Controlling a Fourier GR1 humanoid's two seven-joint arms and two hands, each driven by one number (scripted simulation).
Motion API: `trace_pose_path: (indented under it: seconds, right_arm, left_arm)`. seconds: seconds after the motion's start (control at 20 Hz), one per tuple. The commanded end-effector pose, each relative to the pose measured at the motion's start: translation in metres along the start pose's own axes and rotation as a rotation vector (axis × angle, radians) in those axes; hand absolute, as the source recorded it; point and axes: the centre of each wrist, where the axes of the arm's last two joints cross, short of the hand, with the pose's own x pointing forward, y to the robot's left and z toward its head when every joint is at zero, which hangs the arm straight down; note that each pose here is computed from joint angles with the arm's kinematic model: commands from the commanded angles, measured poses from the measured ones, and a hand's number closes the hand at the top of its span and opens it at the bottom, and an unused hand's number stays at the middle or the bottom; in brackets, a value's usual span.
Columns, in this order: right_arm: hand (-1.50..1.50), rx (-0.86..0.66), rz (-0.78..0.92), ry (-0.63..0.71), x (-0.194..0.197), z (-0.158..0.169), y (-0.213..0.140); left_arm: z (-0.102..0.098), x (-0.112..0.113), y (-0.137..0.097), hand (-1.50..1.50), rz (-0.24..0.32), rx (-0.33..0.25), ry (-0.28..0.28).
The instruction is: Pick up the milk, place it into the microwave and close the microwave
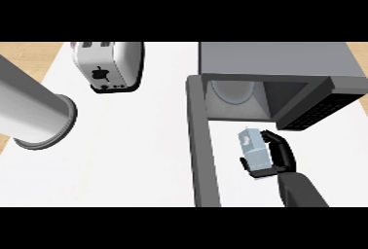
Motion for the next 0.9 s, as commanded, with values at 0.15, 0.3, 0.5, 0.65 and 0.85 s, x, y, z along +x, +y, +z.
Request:
trace_pose_path:
  seconds: [0.15,0.3,0.5,0.65,0.85]
  right_arm:
    - [1.50,-0.017,0.088,-0.093,0.019,-0.047,0.003]
    - [1.50,-0.010,0.089,-0.111,0.034,-0.074,0.004]
    - [1.50,-0.014,0.120,-0.108,0.050,-0.101,-0.001]
    - [1.50,-0.007,0.140,-0.091,0.069,-0.127,-0.003]
    - [1.50,-0.039,0.180,-0.069,0.081,-0.143,-0.007]
  left_arm:
    - [0.003,0.024,-0.005,-1.50,0.026,-0.061,-0.087]
    - [-0.009,0.021,-0.009,-1.50,0.049,-0.034,-0.077]
    - [-0.002,0.024,-0.006,-1.50,0.042,-0.059,-0.049]
    - [-0.010,0.012,0.000,-1.50,0.048,-0.054,-0.060]
    - [-0.011,0.013,-0.004,-1.50,0.039,-0.061,-0.070]
